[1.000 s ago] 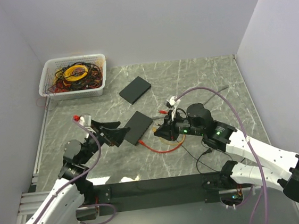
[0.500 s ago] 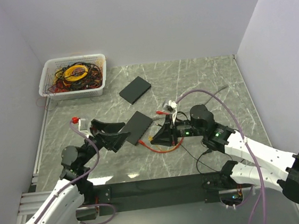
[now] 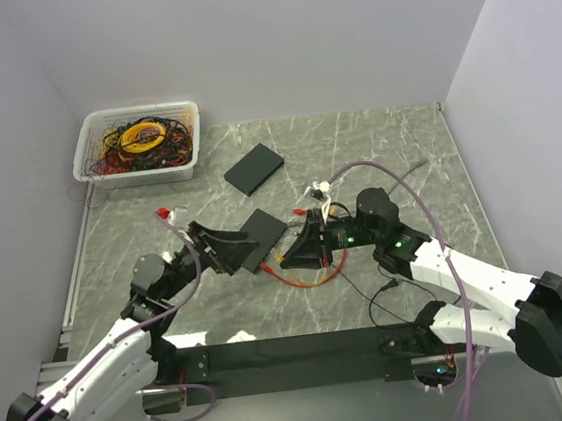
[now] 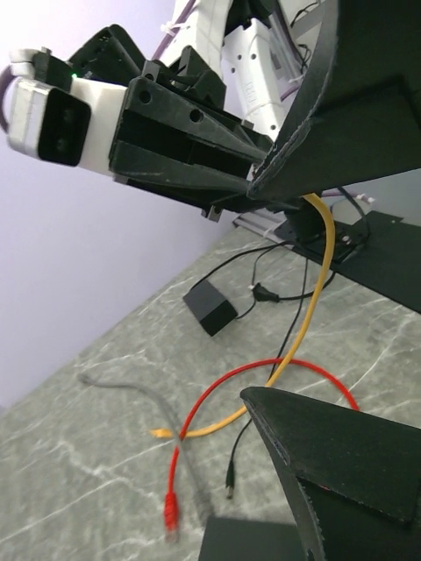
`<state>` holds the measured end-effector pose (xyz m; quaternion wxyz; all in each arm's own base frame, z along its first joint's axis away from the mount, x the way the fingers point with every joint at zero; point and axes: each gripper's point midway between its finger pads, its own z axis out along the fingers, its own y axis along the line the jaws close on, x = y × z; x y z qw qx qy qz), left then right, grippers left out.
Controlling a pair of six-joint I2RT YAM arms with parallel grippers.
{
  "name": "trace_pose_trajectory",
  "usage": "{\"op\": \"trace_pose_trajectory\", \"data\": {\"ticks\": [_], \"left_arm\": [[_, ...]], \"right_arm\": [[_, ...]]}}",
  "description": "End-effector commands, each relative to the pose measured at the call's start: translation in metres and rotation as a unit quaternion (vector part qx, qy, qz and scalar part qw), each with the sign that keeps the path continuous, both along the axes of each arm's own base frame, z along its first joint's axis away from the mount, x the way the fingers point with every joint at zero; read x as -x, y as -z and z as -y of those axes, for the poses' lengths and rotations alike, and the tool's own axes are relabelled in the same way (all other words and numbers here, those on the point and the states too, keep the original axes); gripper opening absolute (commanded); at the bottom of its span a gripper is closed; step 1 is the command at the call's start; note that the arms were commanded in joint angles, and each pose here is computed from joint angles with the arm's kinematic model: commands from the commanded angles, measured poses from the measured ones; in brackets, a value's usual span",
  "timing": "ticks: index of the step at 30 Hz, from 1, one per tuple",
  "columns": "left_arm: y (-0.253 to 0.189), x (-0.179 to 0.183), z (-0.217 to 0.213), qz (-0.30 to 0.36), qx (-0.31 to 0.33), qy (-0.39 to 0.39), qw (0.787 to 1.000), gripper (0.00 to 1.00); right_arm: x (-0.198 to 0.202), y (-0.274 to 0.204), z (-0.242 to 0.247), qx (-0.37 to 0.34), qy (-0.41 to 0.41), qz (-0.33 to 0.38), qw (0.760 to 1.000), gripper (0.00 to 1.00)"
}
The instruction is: Insert the plug into the switch port
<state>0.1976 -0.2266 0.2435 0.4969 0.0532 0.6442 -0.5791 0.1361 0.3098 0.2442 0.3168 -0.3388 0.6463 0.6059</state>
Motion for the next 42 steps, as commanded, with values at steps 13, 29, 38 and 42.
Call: {"op": "trace_pose_trajectory", "data": {"ticks": [13,29,38,42], "left_arm": [[-0.04,0.01,0.037,0.019,0.021,0.01,1.0,0.89],[-0.026,0.002,0.06,-0.018,-0.023,-0.002,1.0,0.01],[-0.02,-0.013,0.045,-0.056,-0.05,-0.064,0.995,0.0],[-0.011,-0.019,0.042,-0.087,-0.065,-0.086,0.99,0.0]], "right_arm": [[-0.02,0.006,-0.007,0.001,0.031,0.02,0.999,0.13],[-0.023,-0.003,-0.006,-0.006,0.046,0.032,0.998,0.13],[-0.034,-0.005,0.01,0.023,0.113,0.076,0.99,0.69],[-0.03,-0.006,0.011,0.041,0.127,0.104,0.986,0.75]]}}
